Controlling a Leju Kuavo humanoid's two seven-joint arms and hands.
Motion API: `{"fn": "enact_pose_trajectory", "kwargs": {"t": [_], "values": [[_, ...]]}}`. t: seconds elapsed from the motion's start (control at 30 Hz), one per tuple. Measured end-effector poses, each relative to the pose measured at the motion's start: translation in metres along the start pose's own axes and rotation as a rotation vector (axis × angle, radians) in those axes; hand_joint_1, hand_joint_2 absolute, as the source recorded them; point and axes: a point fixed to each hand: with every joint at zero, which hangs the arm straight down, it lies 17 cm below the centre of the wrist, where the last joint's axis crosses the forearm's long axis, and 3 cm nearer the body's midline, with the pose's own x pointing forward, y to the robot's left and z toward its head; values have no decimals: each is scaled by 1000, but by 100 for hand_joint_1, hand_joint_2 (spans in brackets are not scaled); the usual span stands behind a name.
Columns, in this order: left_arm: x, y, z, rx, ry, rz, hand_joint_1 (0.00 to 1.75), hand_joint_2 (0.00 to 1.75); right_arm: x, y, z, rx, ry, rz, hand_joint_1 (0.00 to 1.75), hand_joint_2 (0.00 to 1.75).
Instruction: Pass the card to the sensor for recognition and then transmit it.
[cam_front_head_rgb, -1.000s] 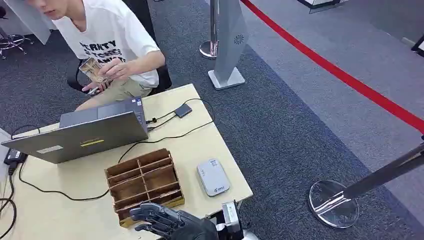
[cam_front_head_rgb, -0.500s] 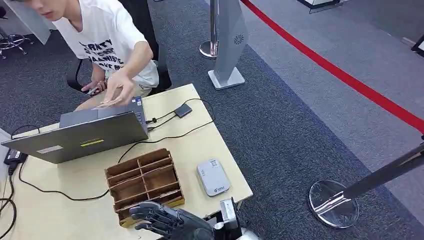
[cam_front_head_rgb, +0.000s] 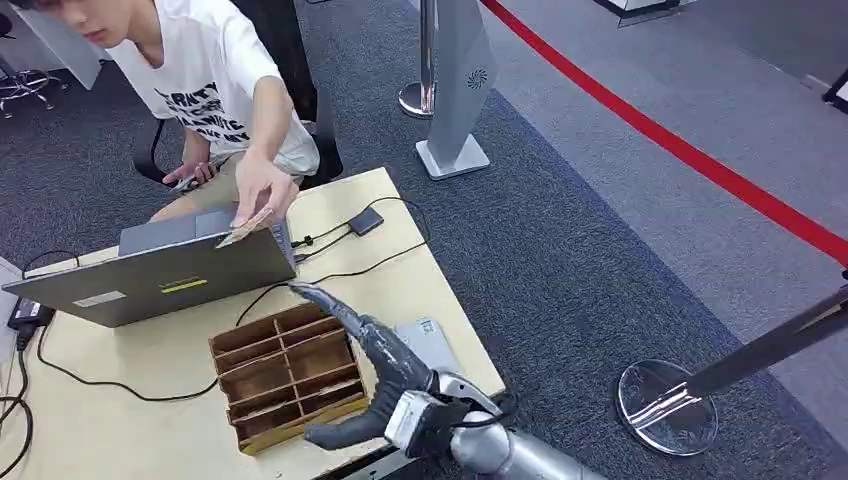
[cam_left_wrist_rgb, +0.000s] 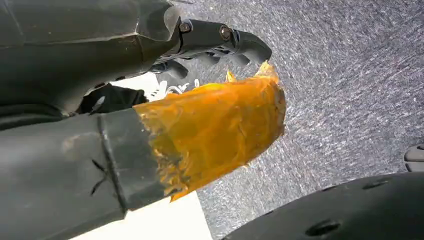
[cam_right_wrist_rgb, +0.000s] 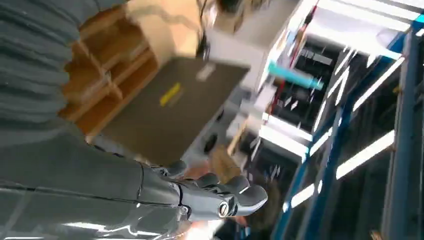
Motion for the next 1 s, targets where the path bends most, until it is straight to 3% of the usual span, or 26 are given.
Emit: {"fn": "enact_pose_trajectory", "kwargs": {"t": [0.27, 0.57, 0.73, 0.77, 0.8, 0.83, 0.87, 0.93, 1.0], "values": [[-1, 1, 0, -8, -6, -11, 0, 0, 0, -32, -44, -86, -83, 439, 0, 175], [-2, 5, -1, -11, -11, -28, 0, 0, -39, -29, -72, -16, -99, 835, 0, 175], [-2, 8, -1, -9, -15, -36, 0, 0, -64, -29, -80, 26, -90, 968, 0, 175], [-1, 8, -1, -8, -15, -38, 0, 0, -68, -29, -81, 32, -86, 980, 16, 175], [-1, 9, -1, -7, -16, -39, 0, 0, -73, -28, -81, 41, -79, 988, 16, 175], [-1, 9, -1, -6, -17, -40, 0, 0, -77, -28, -81, 50, -76, 997, 143, 175], [-1, 9, -1, -6, -17, -41, 0, 0, -80, -27, -81, 56, -71, 1001, 164, 175], [-1, 10, -1, -6, -17, -46, 0, 0, -85, -26, -81, 66, -63, 1005, 175, 175], [-1, 10, -1, -6, -17, -47, 0, 0, -89, -26, -79, 73, -52, 1007, 175, 175]]}}
